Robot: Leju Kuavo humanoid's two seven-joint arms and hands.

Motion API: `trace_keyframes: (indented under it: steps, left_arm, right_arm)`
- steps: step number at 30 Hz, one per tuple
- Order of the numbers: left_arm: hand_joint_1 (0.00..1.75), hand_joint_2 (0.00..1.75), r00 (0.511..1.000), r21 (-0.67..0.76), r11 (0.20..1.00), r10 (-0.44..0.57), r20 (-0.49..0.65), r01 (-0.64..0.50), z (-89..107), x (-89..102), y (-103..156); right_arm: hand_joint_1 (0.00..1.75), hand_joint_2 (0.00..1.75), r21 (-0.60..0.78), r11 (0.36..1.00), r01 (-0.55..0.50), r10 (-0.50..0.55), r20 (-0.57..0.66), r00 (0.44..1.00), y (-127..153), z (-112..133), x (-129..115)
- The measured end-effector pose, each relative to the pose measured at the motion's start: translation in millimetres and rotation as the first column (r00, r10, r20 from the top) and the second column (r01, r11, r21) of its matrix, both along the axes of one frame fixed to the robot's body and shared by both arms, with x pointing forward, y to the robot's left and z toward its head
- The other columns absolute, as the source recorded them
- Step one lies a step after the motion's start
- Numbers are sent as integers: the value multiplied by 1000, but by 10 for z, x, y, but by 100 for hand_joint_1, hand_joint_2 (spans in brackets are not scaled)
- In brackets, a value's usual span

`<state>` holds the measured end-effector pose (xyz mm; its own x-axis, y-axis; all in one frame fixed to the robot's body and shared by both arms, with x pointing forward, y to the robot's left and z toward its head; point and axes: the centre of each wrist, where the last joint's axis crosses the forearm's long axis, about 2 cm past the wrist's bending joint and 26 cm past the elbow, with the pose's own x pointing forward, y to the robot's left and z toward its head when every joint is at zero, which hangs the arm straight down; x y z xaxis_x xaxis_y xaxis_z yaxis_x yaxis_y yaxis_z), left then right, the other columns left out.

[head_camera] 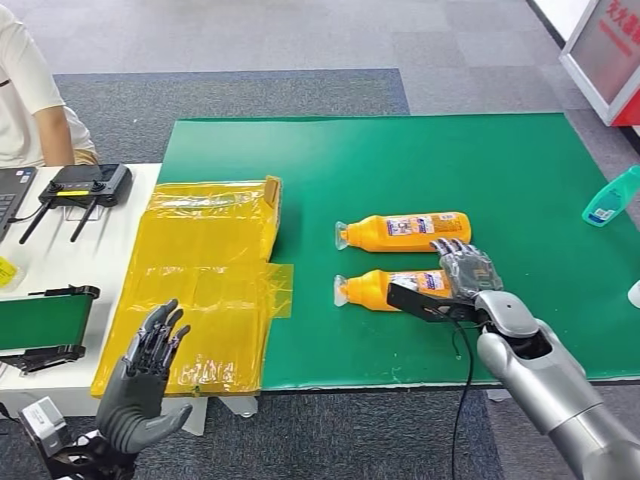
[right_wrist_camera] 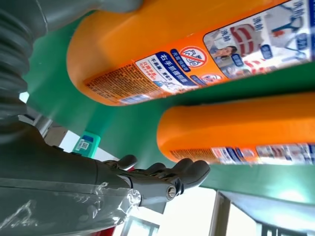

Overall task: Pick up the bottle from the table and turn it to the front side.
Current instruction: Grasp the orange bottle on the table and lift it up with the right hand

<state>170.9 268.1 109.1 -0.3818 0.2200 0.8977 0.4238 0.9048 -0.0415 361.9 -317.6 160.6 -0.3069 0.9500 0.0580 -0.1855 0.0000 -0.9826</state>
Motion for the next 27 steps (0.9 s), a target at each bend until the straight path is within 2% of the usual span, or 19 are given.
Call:
trace_keyframes:
  steps: [4, 10, 22, 27]
  left_arm:
    - [0, 175, 999, 11, 1000, 5, 32, -6, 5, -7, 0]
    - [0, 175, 998, 29, 1000, -5, 55, 4, 20, -11, -11]
    - [0, 175, 988, 45, 995, -91, 128, 86, 109, -48, -140]
    - [0, 175, 964, 85, 985, -168, 208, 153, 153, -81, -199]
  right_arm:
    - [0, 175, -52, 999, -7, 4, -59, 998, -74, 38, 63]
    - [0, 175, -92, 996, -9, 2, -78, 997, -130, 64, 116]
    - [0, 175, -114, 993, -29, 16, -108, 994, -113, -25, 102]
    - [0, 175, -116, 993, -37, 23, -117, 993, -132, -52, 89]
